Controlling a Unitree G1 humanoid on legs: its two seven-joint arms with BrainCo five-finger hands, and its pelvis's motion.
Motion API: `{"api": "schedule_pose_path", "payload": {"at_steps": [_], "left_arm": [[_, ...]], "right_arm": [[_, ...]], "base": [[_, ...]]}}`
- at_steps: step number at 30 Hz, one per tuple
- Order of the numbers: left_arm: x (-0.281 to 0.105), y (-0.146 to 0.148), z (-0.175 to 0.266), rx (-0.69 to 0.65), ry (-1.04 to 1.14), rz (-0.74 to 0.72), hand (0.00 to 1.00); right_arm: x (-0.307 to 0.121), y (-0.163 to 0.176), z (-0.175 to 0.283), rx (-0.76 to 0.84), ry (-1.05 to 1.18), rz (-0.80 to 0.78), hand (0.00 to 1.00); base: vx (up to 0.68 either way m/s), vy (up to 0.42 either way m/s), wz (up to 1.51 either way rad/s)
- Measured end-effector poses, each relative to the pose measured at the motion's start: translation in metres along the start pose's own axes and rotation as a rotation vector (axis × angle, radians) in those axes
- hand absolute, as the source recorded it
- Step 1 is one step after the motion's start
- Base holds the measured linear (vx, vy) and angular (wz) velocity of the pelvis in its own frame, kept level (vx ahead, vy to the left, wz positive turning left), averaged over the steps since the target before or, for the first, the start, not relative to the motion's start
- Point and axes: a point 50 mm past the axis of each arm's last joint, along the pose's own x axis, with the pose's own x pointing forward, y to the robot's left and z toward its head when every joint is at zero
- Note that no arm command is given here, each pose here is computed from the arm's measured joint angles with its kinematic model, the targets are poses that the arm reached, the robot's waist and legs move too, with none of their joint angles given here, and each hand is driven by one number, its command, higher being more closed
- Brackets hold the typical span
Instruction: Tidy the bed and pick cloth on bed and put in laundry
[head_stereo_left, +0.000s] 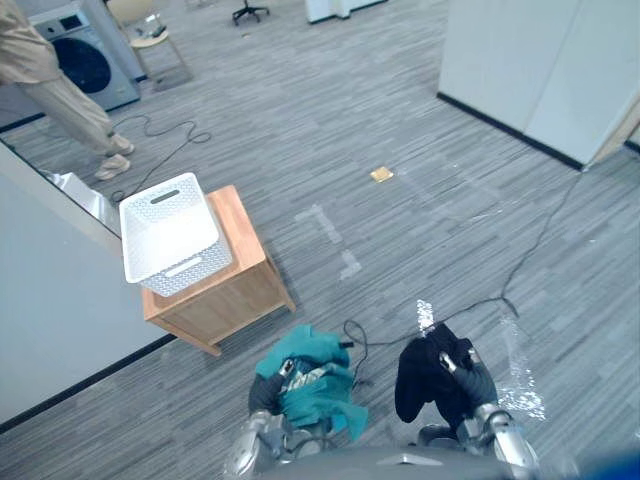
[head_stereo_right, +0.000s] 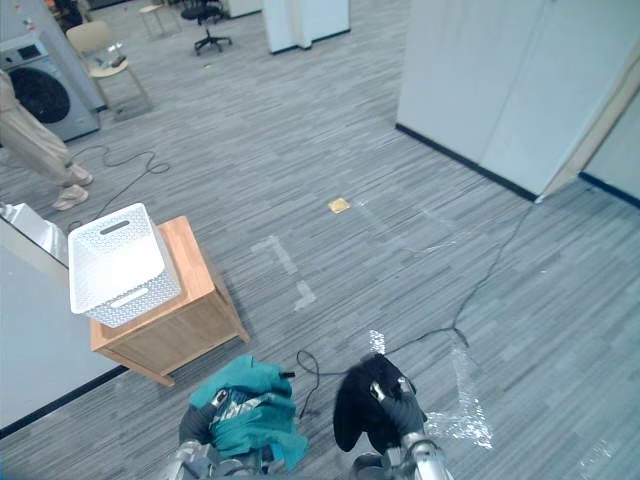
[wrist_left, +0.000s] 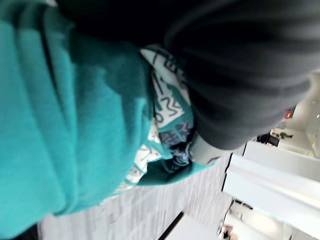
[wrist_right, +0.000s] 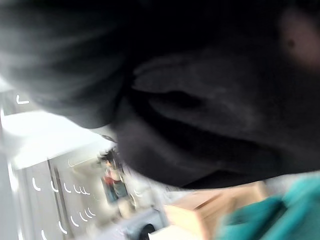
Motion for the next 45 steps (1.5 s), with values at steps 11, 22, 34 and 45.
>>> {"api": "schedule_pose_path", "payload": {"at_steps": [11, 22, 34, 45], "left_arm": [[0.01, 0.005, 0.009, 0.04, 0.013, -0.028, 1.0], [0.033, -0.012, 0.02, 0.116, 0.029, -0.057, 1.0], [-0.004, -0.001, -0.012, -0.057, 0.033, -0.004, 1.0], [-0.011, 0.0, 0.014, -0.15, -0.153, -0.038, 1.0]], "right_arm": [[0.022, -0.004, -0.01, -0.019, 0.122, -0.117, 1.0], [-0.012, 0.002, -0.04, 0.227, 0.273, -0.126, 1.0], [0.012, 0.013, 0.05, 0.123, -0.342, -0.046, 1.0], [0.008, 0.01, 0.023, 0.173, -0.165, 0.085, 1.0]], "base": [[0.48, 0.116, 0.28], [0.39, -0.092, 0.91], [0.36, -0.329, 0.39], [0.29, -0.047, 0.31]]}}
